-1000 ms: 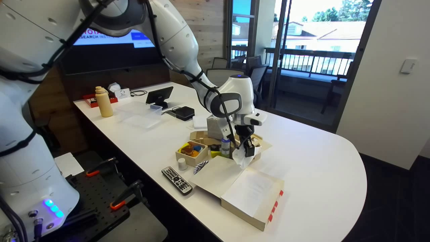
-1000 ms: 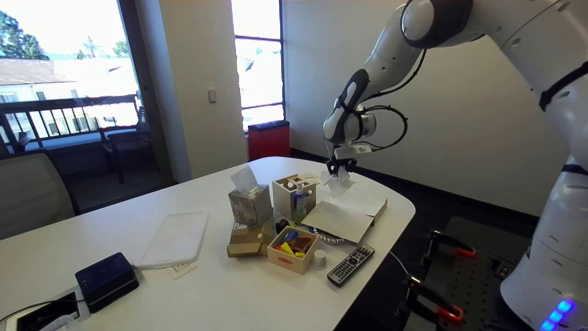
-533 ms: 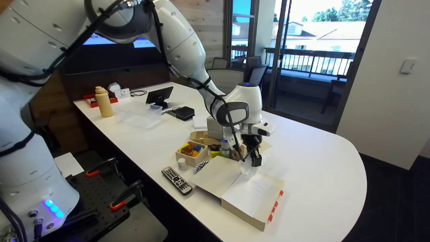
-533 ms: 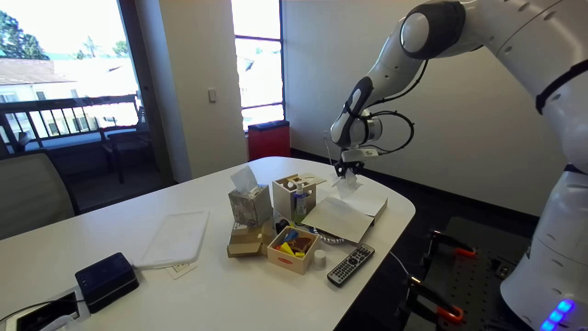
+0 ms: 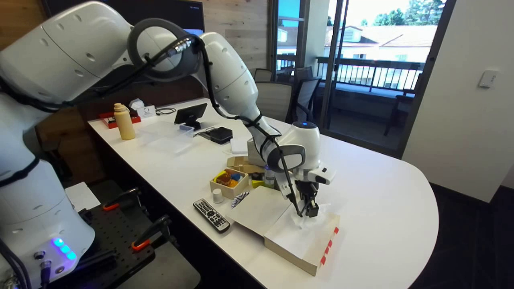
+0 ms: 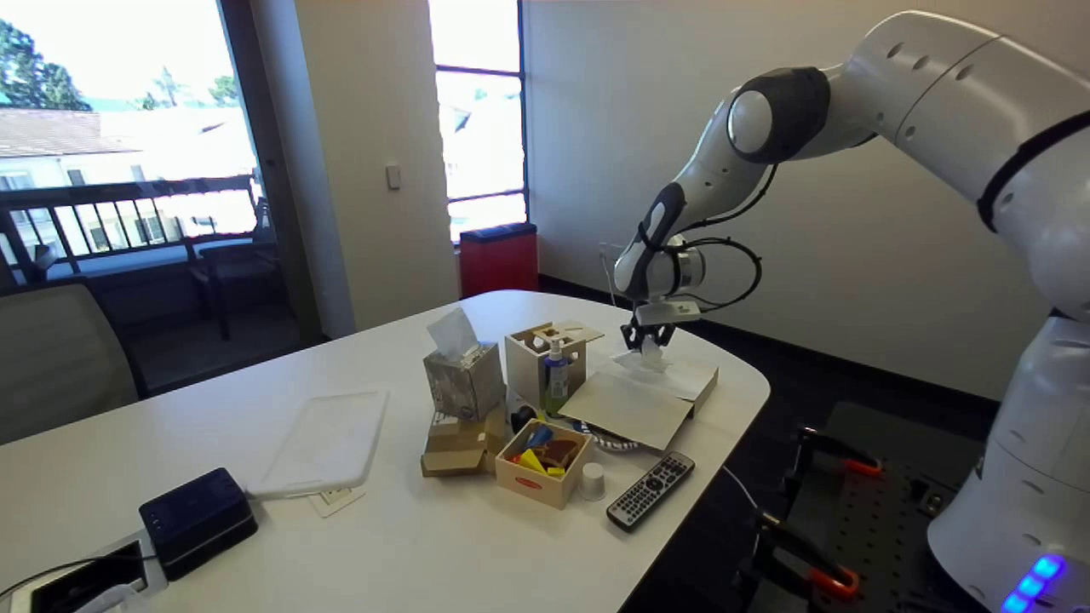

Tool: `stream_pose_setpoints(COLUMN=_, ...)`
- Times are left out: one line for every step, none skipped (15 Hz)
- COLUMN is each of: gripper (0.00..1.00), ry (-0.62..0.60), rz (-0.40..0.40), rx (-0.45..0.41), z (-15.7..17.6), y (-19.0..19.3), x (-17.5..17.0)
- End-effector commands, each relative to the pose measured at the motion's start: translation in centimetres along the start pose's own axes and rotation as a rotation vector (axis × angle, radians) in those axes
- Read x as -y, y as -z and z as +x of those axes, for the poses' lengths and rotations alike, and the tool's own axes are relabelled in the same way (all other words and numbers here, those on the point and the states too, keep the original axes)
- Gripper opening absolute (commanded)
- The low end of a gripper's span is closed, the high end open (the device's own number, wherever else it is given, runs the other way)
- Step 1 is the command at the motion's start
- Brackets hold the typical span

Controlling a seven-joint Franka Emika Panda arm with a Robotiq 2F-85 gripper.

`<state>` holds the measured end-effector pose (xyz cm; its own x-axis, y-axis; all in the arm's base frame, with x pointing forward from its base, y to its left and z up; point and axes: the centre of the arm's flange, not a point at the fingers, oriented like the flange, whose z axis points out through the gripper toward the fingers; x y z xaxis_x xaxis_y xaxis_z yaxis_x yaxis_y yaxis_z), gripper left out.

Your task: Use the napkin to wipe the book

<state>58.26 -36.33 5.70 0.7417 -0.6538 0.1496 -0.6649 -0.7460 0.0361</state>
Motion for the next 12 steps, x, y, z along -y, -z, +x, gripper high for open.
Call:
stream_pose_setpoints(gripper=0.03, ry=-0.005, rz=0.005, rx=0.017, z=1.2, y=-2.3, x=-0.2)
stream_pose_setpoints(gripper=0.03, ry=-0.021, rz=-0.004, rx=0.019, z=1.0, y=-2.7, x=-0.6)
stream_pose_setpoints(gripper=0.03, ry=-0.036, rz=-0.011, rx=0.015, z=0.8, y=-2.9, x=-0.9)
stream_pose_setpoints(gripper=0.03, ry=-0.051, rz=-0.020, rx=0.007, z=0.8, y=-3.2, x=-1.4)
stream_pose_setpoints(gripper=0.03, ry=-0.067, rz=-0.034, rx=-0.006, z=0.9, y=-3.1, x=-1.9)
stream_pose_setpoints(gripper=0.03, ry=-0.080, rz=-0.047, rx=-0.016, z=1.2, y=-2.9, x=-2.2)
stream_pose_setpoints(gripper=0.03, ry=-0.096, rz=-0.066, rx=-0.029, z=1.3, y=-2.7, x=-2.6)
stream_pose_setpoints(gripper=0.03, ry=-0.106, rz=-0.088, rx=-0.039, z=1.4, y=-2.6, x=-2.9)
stream_pose_setpoints(gripper=0.03, ry=-0.108, rz=-0.094, rx=-0.038, z=1.4, y=-2.4, x=-3.1)
stream_pose_setpoints(gripper=0.03, ry=-0.101, rz=-0.071, rx=-0.018, z=1.4, y=-2.5, x=-3.0)
stream_pose_setpoints(gripper=0.03, ry=-0.077, rz=-0.042, rx=0.009, z=1.3, y=-2.8, x=-2.4)
stream_pose_setpoints(gripper=0.03, ry=-0.064, rz=-0.022, rx=0.028, z=1.1, y=-3.1, x=-1.8)
